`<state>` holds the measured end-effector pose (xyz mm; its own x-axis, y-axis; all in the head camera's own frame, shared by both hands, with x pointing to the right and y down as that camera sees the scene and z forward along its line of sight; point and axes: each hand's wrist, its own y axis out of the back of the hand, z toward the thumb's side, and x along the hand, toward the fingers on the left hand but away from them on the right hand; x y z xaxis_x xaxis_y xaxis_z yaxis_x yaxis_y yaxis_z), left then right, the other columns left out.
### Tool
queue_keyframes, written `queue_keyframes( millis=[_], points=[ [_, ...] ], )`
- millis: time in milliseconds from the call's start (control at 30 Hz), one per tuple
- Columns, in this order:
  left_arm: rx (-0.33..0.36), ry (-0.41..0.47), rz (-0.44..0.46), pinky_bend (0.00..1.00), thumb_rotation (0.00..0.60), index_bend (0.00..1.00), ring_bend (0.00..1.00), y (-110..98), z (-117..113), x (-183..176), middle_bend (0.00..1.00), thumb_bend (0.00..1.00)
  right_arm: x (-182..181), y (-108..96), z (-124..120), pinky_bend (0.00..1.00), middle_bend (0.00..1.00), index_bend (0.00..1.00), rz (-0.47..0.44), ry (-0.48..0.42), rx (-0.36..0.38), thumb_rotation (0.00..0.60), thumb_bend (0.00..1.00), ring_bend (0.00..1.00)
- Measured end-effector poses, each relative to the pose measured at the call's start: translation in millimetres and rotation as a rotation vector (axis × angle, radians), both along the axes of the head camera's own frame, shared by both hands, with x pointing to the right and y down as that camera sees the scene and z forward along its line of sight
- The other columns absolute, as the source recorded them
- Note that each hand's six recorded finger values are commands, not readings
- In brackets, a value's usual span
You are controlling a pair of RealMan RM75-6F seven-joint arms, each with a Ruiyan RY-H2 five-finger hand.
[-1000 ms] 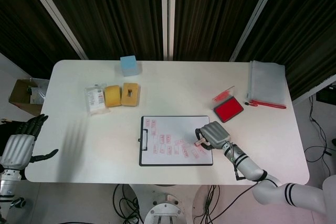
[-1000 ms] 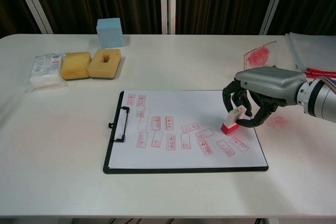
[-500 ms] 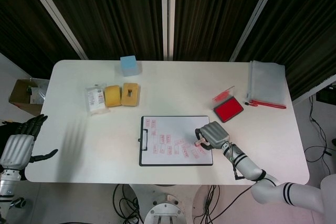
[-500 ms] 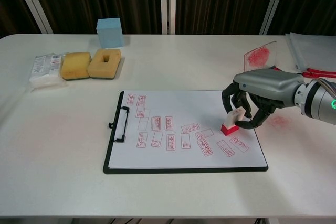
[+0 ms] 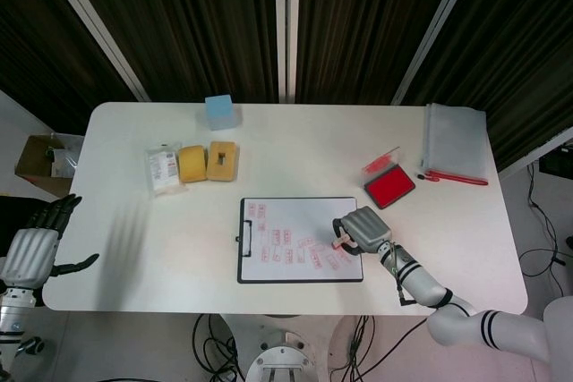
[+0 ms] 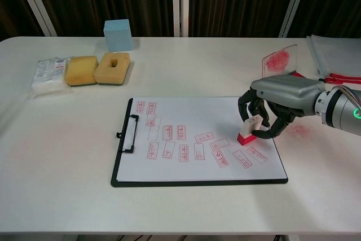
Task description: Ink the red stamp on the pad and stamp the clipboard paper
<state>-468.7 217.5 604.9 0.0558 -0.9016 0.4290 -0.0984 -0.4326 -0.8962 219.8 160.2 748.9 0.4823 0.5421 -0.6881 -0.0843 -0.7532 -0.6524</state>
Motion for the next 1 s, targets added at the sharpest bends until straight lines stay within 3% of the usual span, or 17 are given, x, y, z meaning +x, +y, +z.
queue_keyframes(
  millis=[633, 1000],
  points=[
    [0.001, 0.000, -0.003, 0.18, 0.442, 0.07, 0.10, 0.3, -0.3, -1.0, 0.07, 0.12, 0.9, -0.1, 2.4, 0.64, 0.68, 0.79, 0.002, 0.001, -0.003, 0.600, 0.40, 0.56],
    [0.001, -0.001, -0.001, 0.18, 0.444, 0.07, 0.10, 0.8, -1.1, 0.1, 0.07, 0.12, -6.3, -7.5, -19.8, 0.64, 0.68, 0.79, 0.045, -0.078, 0.007, 0.600, 0.40, 0.56]
  ],
)
